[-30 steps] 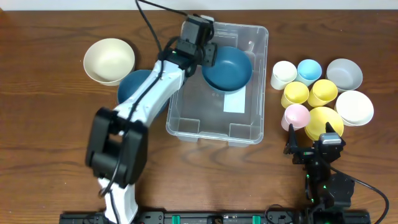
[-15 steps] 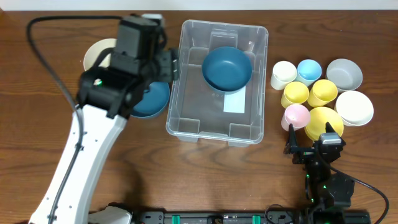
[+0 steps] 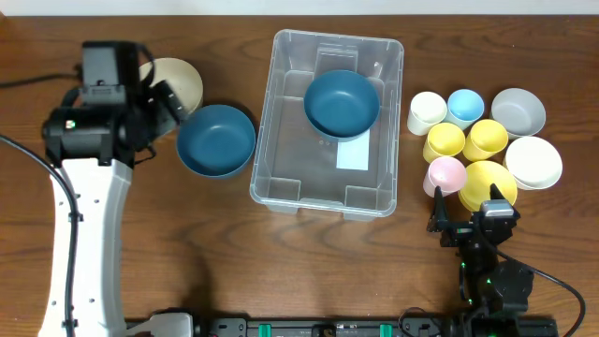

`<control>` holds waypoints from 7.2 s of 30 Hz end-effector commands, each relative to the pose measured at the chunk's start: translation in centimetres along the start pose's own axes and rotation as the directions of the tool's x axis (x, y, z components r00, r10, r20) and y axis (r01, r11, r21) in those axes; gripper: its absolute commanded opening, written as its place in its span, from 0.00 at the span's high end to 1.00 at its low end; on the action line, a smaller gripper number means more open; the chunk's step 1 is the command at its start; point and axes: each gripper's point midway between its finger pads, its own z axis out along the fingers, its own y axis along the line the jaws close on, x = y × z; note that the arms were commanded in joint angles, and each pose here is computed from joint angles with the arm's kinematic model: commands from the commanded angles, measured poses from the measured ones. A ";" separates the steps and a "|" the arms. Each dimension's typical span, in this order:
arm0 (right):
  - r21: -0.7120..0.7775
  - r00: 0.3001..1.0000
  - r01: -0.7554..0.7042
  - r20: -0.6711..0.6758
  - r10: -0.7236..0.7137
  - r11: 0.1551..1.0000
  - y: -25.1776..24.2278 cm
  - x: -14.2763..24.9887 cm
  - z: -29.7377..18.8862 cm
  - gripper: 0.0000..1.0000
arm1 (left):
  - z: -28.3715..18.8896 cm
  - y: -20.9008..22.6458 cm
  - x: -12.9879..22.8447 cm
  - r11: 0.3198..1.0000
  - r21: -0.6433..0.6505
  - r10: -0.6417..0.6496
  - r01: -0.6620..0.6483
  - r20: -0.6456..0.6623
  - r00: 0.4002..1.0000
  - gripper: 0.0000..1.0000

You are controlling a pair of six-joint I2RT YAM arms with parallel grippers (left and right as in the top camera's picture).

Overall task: Pack container
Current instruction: 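Move the left gripper back and grasp the second teal bowl's rim, then lift the second teal bowl and stack it into the first in the bin, then move the left gripper to the cream bowl and grasp its rim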

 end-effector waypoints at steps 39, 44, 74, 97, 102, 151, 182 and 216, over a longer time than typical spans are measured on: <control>0.000 1.000 -0.011 0.000 0.011 1.000 0.0 0.0 0.0 0.01 | 18.5 0.9 12.6 0.948 0.044 -0.291 0.314 -0.275 0.916 0.94; 0.000 1.000 -0.011 0.001 0.011 1.000 0.0 0.0 0.0 0.01 | 16.3 0.8 11.9 0.948 0.058 -0.288 0.314 -0.265 0.920 0.94; 0.000 1.000 -0.010 0.000 0.010 1.000 0.0 0.1 0.0 0.01 | -6.5 -15.0 1.0 0.716 0.642 0.040 -0.275 0.356 0.934 0.94; 0.000 1.000 -0.011 0.000 0.011 1.000 0.0 0.0 0.0 0.01 | 9.9 -29.1 7.3 0.714 0.566 0.397 -0.411 0.155 0.904 0.94; 0.000 1.000 -0.011 0.000 0.011 1.000 0.0 0.0 0.0 0.01 | 11.8 -29.0 8.3 0.725 0.555 0.414 -0.408 0.123 0.902 0.94; 0.000 1.000 -0.010 0.000 0.010 1.000 0.0 0.0 0.0 0.01 | 4.5 -0.1 -3.0 0.976 0.030 -0.216 0.216 0.010 0.976 0.25; 0.000 1.000 -0.011 0.000 0.011 1.000 0.0 0.0 0.0 0.01 | 22.9 1.9 -0.1 0.884 -0.003 -0.443 0.467 -0.325 0.836 0.45; 0.000 1.000 -0.011 0.000 0.011 1.000 0.0 0.0 0.0 0.01 | 25.0 2.9 0.7 0.868 -0.061 -0.486 0.493 -0.310 0.817 0.64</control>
